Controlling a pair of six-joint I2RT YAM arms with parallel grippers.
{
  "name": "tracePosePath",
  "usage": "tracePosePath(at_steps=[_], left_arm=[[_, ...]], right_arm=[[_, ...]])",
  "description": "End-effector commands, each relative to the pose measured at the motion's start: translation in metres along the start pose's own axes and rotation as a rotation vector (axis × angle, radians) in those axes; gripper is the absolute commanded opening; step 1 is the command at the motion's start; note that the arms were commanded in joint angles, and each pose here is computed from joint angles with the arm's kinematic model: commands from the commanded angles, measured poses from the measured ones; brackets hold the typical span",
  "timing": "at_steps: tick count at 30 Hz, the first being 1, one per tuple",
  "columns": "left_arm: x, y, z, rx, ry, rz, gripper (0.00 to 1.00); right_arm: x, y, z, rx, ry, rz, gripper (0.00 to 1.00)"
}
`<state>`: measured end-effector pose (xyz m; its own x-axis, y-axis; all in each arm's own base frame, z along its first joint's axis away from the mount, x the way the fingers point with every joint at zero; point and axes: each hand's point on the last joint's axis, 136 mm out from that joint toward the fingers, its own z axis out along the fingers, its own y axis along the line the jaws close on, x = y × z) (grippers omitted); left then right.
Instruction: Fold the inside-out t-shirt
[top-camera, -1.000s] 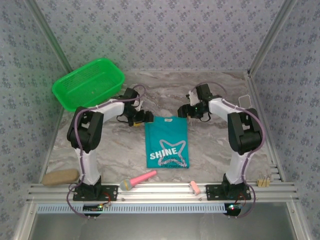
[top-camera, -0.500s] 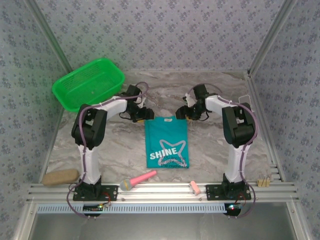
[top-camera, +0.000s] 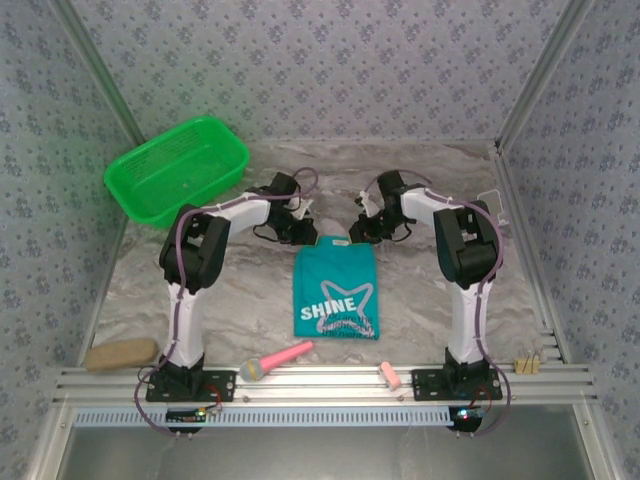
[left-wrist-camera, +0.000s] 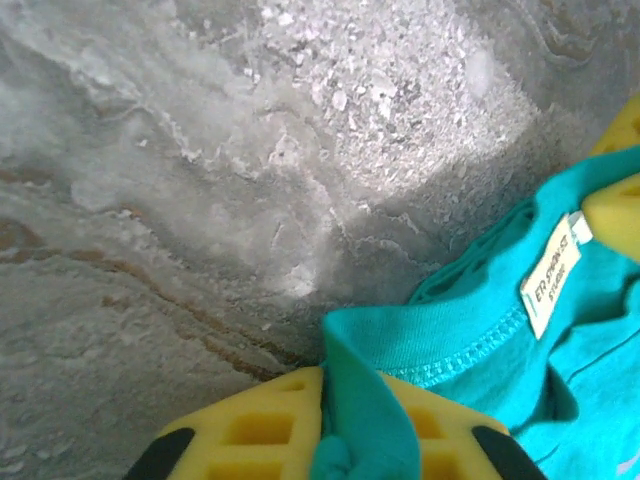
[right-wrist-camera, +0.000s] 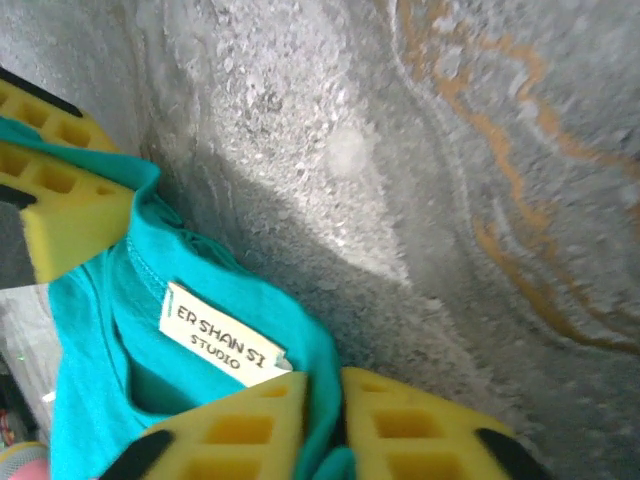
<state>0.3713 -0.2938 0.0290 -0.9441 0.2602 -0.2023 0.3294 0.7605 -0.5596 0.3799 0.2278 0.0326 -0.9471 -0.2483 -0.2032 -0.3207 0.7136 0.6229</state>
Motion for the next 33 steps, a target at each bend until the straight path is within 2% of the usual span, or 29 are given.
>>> tracePosePath(at_steps=[1, 4, 9, 13, 15, 18, 20, 22, 25, 28, 30, 33], left_arm=[[0.002, -0.007, -0.008, 0.048, 0.015, 0.021, 0.0], [-0.012, -0.021, -0.035, 0.072, -0.054, 0.093, 0.0], [-0.06, -0.053, -0.105, 0.108, -0.215, 0.207, 0.0], [-0.094, -0.092, -0.174, 0.096, -0.325, 0.359, 0.0], [-0.1, -0.118, -0.209, 0.101, -0.395, 0.486, 0.0], [-0.085, -0.143, -0.233, 0.129, -0.463, 0.665, 0.0], [-0.065, -0.148, -0.231, 0.115, -0.491, 0.788, 0.0], [-0.034, -0.144, -0.212, 0.089, -0.5, 0.926, 0.0], [0.029, -0.135, -0.164, 0.093, -0.489, 1.134, 0.0], [0.074, -0.117, -0.117, 0.073, -0.487, 1.2, 0.0], [0.101, -0.099, -0.086, 0.037, -0.41, 1.214, 0.0], [0.139, -0.082, -0.058, -0.007, -0.286, 1.286, 0.0]], right_arm=[[-0.003, 0.016, -0.008, -0.08, -0.01, -0.005, 0.0], [-0.018, 0.039, -0.034, -0.155, -0.093, -0.076, 0.0], [-0.064, 0.072, -0.095, -0.099, -0.314, -0.287, 0.0], [-0.102, 0.113, -0.165, -0.044, -0.496, -0.476, 0.0], [-0.11, 0.133, -0.194, 0.004, -0.567, -0.58, 0.0], [-0.1, 0.154, -0.216, 0.073, -0.632, -0.753, 0.0], [-0.083, 0.154, -0.21, 0.12, -0.63, -0.844, 0.0], [-0.058, 0.143, -0.187, 0.166, -0.596, -0.923, 0.0], [-0.009, 0.114, -0.138, 0.23, -0.527, -1.058, 0.0], [0.046, 0.087, -0.094, 0.242, -0.433, -1.151, 0.0], [0.076, 0.075, -0.074, 0.227, -0.355, -1.191, 0.0], [0.094, 0.07, -0.062, 0.233, -0.264, -1.22, 0.0]])
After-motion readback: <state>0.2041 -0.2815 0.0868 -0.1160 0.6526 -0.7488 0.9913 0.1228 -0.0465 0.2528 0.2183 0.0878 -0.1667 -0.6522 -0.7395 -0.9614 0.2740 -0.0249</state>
